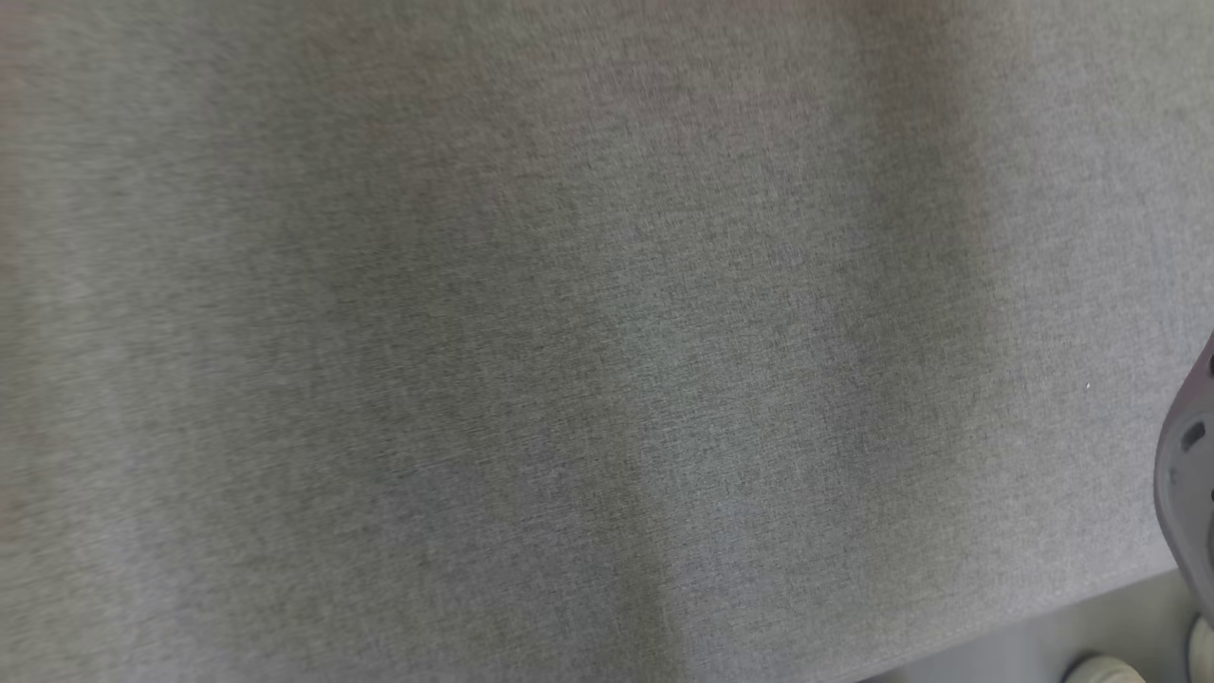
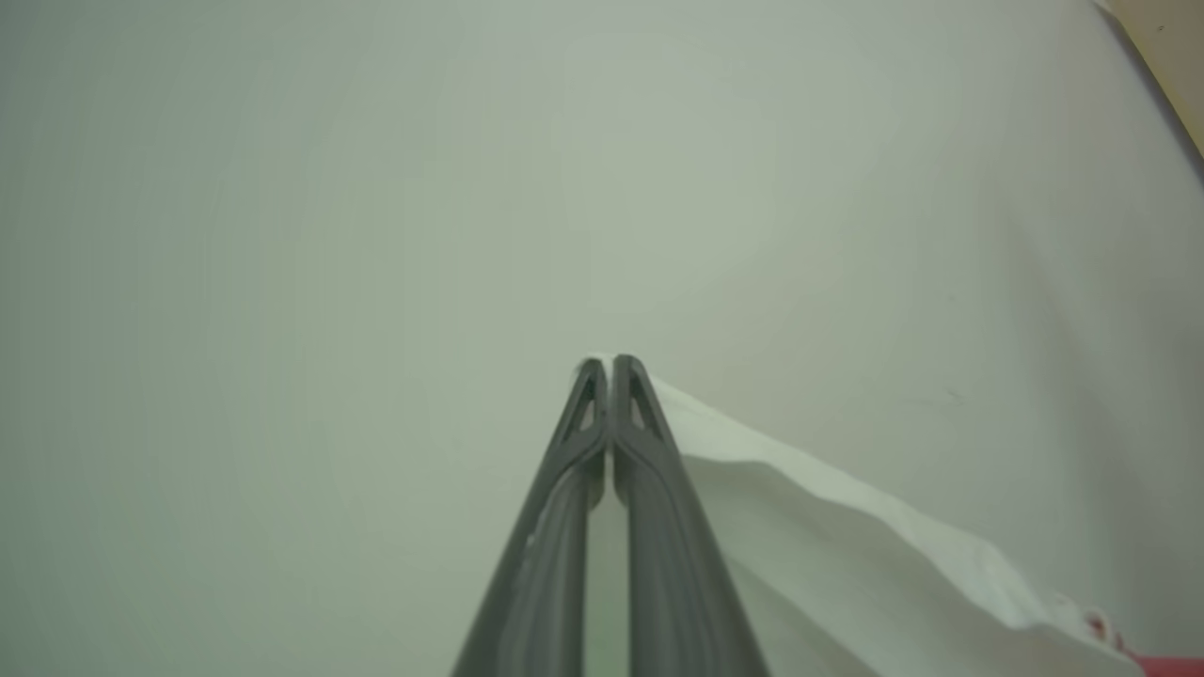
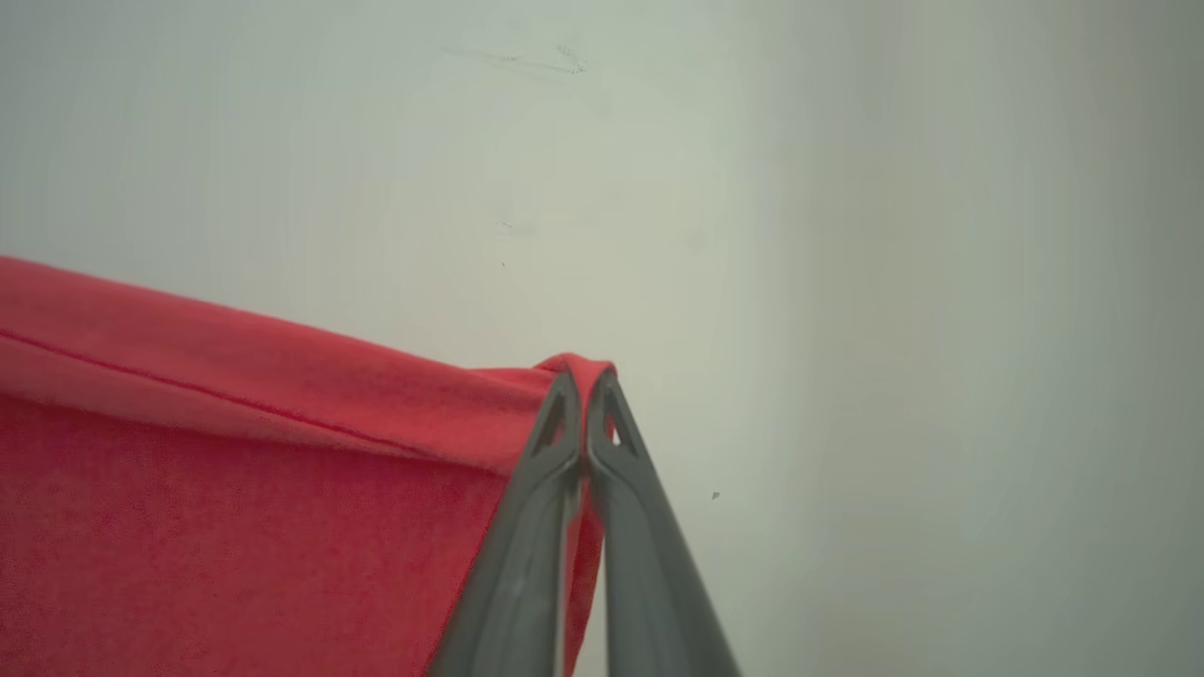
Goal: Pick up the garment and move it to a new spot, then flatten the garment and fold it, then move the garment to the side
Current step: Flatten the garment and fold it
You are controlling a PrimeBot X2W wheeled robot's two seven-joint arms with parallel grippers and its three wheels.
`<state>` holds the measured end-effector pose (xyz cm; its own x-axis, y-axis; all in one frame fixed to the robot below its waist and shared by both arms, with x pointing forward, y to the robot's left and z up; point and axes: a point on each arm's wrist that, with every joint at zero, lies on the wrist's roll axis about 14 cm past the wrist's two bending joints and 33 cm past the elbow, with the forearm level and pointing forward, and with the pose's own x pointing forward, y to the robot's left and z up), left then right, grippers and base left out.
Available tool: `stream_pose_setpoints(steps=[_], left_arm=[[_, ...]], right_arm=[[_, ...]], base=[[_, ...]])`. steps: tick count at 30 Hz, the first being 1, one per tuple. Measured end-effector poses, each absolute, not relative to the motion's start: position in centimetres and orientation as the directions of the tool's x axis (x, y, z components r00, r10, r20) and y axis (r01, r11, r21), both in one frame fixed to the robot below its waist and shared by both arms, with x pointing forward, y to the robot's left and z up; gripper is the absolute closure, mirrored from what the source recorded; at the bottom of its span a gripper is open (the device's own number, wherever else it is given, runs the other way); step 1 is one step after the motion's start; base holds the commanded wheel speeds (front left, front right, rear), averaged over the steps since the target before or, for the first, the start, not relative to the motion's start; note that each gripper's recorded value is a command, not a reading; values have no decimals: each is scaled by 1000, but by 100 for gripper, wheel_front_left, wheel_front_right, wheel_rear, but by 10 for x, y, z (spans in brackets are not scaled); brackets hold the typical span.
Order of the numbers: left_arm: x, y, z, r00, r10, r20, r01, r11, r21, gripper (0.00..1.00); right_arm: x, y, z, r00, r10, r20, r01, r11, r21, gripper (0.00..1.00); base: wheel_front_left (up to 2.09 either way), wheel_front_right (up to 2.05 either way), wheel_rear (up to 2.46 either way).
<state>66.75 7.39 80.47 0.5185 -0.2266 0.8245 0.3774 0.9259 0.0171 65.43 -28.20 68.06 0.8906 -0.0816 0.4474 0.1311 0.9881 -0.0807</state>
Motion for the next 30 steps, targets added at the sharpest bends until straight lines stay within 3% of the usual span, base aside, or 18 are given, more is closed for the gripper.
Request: stream_pose_setpoints(steps=[5, 7, 13, 19, 25, 30], left_arm=[[665, 75, 805, 453, -206, 868, 347, 937, 41, 100], [671, 84, 792, 471, -182, 863, 317, 948, 26, 100], [707, 98, 697, 646, -177, 742, 269, 963, -5, 100], [713, 88, 639, 720, -235, 653, 332, 943, -27, 100], [701, 93, 604, 795, -220, 566, 358, 922, -145, 100], [676, 101, 572, 867, -229, 443, 354, 908, -222, 100]], right_arm=[[645, -290, 709, 820, -105, 562, 207, 971, -120, 100], [646, -285, 707, 812, -93, 576, 213, 966, -144, 100], [663, -262, 625, 909, -41, 414, 134, 971, -200, 100], [674, -241, 583, 944, 23, 328, 61, 968, -242, 100], [664, -244, 518, 995, 41, 93, -14, 960, -278, 100], [639, -239, 480, 991, 55, -119, -83, 967, -243, 100]], base=[[0, 0, 0], [0, 0, 0], [0, 0, 0], [0, 0, 0], [0, 0, 0], [0, 0, 0]])
